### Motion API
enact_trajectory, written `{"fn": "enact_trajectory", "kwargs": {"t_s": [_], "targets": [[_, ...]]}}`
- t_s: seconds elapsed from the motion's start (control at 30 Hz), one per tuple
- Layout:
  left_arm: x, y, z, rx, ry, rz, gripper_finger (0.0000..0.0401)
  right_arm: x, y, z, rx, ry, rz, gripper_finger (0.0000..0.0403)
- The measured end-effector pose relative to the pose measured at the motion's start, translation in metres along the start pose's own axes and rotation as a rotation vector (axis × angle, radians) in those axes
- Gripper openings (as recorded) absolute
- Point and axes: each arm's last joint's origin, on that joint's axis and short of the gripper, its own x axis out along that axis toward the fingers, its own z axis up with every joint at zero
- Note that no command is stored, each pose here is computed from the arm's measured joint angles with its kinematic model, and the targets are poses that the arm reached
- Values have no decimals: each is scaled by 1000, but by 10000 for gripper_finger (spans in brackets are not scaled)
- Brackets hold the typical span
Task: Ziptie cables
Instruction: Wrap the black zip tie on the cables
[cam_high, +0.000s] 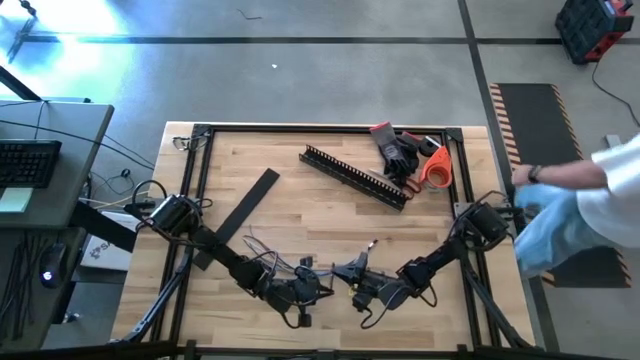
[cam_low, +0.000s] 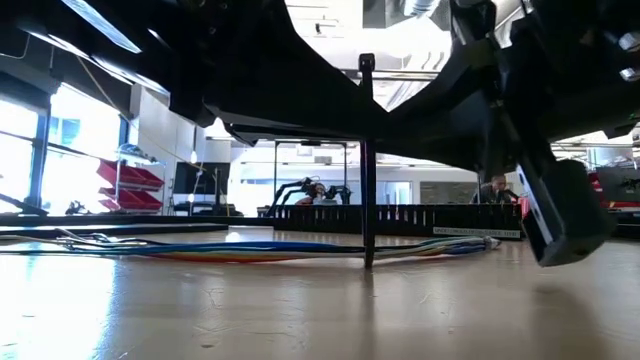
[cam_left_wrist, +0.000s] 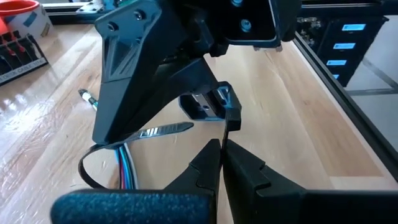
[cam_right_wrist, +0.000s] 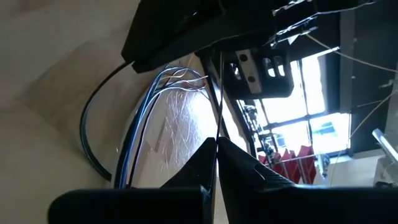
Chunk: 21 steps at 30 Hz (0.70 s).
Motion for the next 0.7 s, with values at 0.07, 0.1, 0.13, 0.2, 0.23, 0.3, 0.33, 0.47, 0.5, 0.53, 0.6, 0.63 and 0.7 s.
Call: {"fn": "enact_trajectory", "kwargs": {"t_s": [0.07, 0.1, 0.13, 0.2, 0.23, 0.3, 0.33, 0.47, 0.5, 0.53, 0.6, 0.63, 0.7], "targets": [[0, 0, 0, -1, 0, -2, 0, -1, 1, 1, -2, -3, 2, 0], [0, 0, 0, -2, 0, -3, 0, -1, 1, 1, -3, -2, 1, 0], [0, 0, 0, -6, 0, -3, 0, -1, 1, 1, -9, -1, 0, 0], [0, 0, 0, -11, 1, -4, 0, -1, 1, 1, -29, -1, -1, 0], [0, 0, 0, -16, 2, -7, 0, -1, 1, 1, -38, -1, -1, 0], [0, 0, 0, -17, 5, -17, 0, -1, 0, 1, -52, -3, -4, 0], [0, -1, 0, -21, 7, -20, 0, -1, 0, 1, -57, -5, -7, 0], [0, -1, 0, -23, 9, -28, 0, -1, -1, 3, -75, -13, -15, 0], [0, -1, 0, -24, 10, -28, 0, -1, -1, 3, -82, -14, -16, 0], [0, -1, 0, -24, 10, -28, 0, -1, -1, 3, -91, -14, -16, 0], [0, -1, 0, -24, 10, -28, 0, -1, -1, 3, -111, -16, -14, 0], [0, -1, 0, -24, 10, -28, 0, -1, -1, 3, -123, -19, -12, 0], [0, -1, 0, -25, 10, -28, 0, -1, -1, 3, -136, -27, -7, 0]]}}
